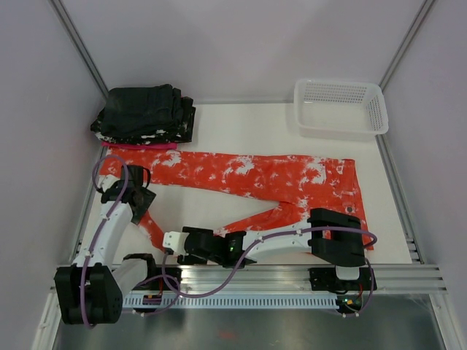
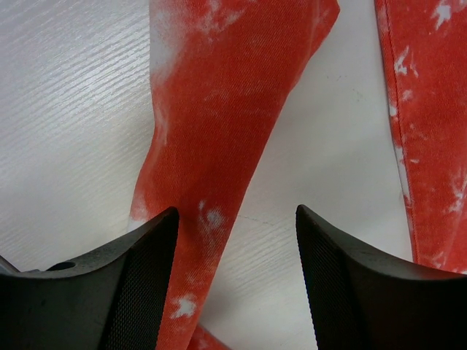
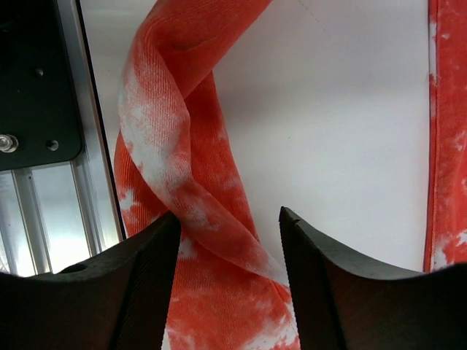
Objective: Fold and stack the trousers
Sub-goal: Flatten the trousers out
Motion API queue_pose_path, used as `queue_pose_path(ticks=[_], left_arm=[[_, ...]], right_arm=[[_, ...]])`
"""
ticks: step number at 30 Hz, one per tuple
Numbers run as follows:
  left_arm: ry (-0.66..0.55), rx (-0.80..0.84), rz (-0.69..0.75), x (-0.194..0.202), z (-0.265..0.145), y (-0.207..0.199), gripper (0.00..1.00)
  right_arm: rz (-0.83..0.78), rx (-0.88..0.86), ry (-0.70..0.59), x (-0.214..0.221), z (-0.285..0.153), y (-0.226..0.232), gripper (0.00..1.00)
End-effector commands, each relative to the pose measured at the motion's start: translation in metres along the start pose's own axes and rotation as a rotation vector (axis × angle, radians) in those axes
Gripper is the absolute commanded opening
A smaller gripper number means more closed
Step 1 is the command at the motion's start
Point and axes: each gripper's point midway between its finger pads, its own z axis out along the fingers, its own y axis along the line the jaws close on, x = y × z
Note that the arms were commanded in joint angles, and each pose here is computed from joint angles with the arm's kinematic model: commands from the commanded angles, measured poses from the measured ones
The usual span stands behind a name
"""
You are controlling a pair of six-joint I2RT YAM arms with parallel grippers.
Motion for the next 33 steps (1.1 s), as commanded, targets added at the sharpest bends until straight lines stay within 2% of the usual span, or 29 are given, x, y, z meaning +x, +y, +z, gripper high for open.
queue_pose_path(ticks=[1, 2, 3, 4, 5, 7, 8, 14, 16, 19, 23, 26, 28, 30, 33], left_arm=[[-0.013, 0.020, 0.025, -0.003, 0.000, -0.002, 0.71], [-0.015, 0.015, 0.023, -0.004, 0.000, -0.001, 0.71], [-0.015, 0.008, 0.021, -0.005, -0.002, 0.001, 0.71], [-0.017, 0.004, 0.017, -0.006, -0.003, 0.002, 0.71], [-0.023, 0.005, 0.015, -0.008, -0.005, 0.002, 0.71], [-0.037, 0.011, 0.000, -0.013, -0.009, 0.002, 0.72], [-0.042, 0.014, -0.005, -0.015, -0.011, 0.002, 0.72], [-0.135, 0.007, -0.029, -0.049, -0.031, 0.001, 0.74], [-0.166, -0.001, -0.035, -0.058, -0.036, 0.003, 0.75], [-0.170, -0.006, -0.058, -0.062, -0.036, 0.003, 0.75], [-0.133, -0.049, -0.075, -0.054, -0.014, 0.012, 0.75], [-0.116, -0.061, -0.085, -0.056, -0.002, 0.015, 0.75], [-0.119, -0.014, -0.082, -0.060, 0.002, 0.006, 0.76], [-0.131, 0.015, -0.066, -0.064, 0.008, -0.001, 0.76], [-0.086, -0.006, -0.069, -0.057, 0.014, -0.002, 0.77]], right_arm=[[-0.015, 0.045, -0.078, -0.029, 0.005, -0.008, 0.62], [-0.016, 0.048, -0.080, -0.029, 0.006, -0.010, 0.56], [-0.023, 0.050, -0.086, -0.030, 0.008, -0.009, 0.44], [-0.021, 0.051, -0.091, -0.032, 0.010, -0.010, 0.37], [-0.002, 0.039, -0.104, -0.036, 0.012, -0.010, 0.17], [0.039, 0.012, -0.120, -0.037, 0.016, -0.015, 0.03], [0.062, -0.025, -0.143, -0.040, 0.017, -0.013, 0.00], [0.356, -0.054, -0.238, -0.044, 0.011, -0.061, 0.00], [0.479, -0.054, -0.225, -0.032, 0.015, -0.081, 0.00], [0.558, -0.075, -0.180, -0.015, 0.028, -0.090, 0.00], [0.578, -0.125, -0.051, 0.022, 0.055, -0.076, 0.00], [0.602, -0.167, -0.010, 0.037, 0.068, -0.067, 0.00], [0.610, -0.189, 0.000, 0.041, 0.073, -0.062, 0.00], [0.618, -0.192, 0.012, 0.045, 0.077, -0.059, 0.00], [0.633, -0.159, 0.022, 0.049, 0.080, -0.065, 0.00]])
